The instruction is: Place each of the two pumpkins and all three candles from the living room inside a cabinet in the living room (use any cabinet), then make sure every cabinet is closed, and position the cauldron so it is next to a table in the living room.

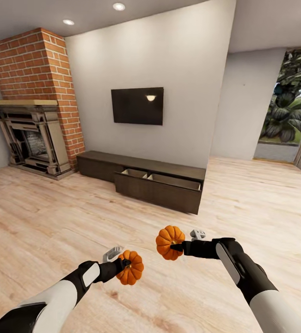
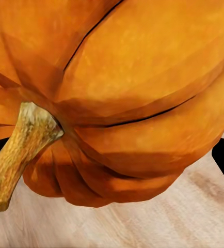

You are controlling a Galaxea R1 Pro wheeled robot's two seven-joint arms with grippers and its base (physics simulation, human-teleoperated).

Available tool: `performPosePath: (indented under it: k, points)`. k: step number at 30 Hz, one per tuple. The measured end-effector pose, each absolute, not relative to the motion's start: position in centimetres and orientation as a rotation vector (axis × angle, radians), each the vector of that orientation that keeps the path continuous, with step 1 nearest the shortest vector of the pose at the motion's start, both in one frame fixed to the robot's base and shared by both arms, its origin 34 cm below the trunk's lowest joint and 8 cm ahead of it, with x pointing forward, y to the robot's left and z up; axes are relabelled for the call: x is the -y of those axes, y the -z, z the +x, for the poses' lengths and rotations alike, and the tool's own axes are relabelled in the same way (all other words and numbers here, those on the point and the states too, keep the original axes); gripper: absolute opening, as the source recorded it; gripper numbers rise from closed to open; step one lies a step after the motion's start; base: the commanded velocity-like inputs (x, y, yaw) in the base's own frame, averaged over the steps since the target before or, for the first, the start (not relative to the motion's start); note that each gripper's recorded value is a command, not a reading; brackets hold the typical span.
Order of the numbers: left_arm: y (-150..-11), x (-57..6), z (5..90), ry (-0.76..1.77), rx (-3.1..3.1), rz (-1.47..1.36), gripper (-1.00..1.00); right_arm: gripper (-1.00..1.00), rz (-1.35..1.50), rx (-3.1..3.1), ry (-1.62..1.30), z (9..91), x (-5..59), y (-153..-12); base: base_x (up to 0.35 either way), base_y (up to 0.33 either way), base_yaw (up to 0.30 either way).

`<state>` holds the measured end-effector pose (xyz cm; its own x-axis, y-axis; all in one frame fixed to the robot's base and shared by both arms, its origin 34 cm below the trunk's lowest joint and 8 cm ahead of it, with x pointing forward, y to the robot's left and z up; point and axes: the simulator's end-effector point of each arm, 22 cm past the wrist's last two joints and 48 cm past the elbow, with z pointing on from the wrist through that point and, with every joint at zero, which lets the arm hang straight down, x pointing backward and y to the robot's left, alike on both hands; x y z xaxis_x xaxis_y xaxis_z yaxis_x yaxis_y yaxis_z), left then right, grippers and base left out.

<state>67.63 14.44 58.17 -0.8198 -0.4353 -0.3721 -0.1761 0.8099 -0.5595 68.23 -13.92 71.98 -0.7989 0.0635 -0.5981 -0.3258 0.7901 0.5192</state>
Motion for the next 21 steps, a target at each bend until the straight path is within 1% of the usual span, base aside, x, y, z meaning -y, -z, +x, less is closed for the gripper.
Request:
performPosePath:
  k: [21]
  points:
    - [-62.0,-14.4,67.9,0.708,-2.503,-0.455,-1.0,-1.0,-0.193,-2.364,-0.837,68.6,13.9,-75.9,0.156,0.0,0.0]
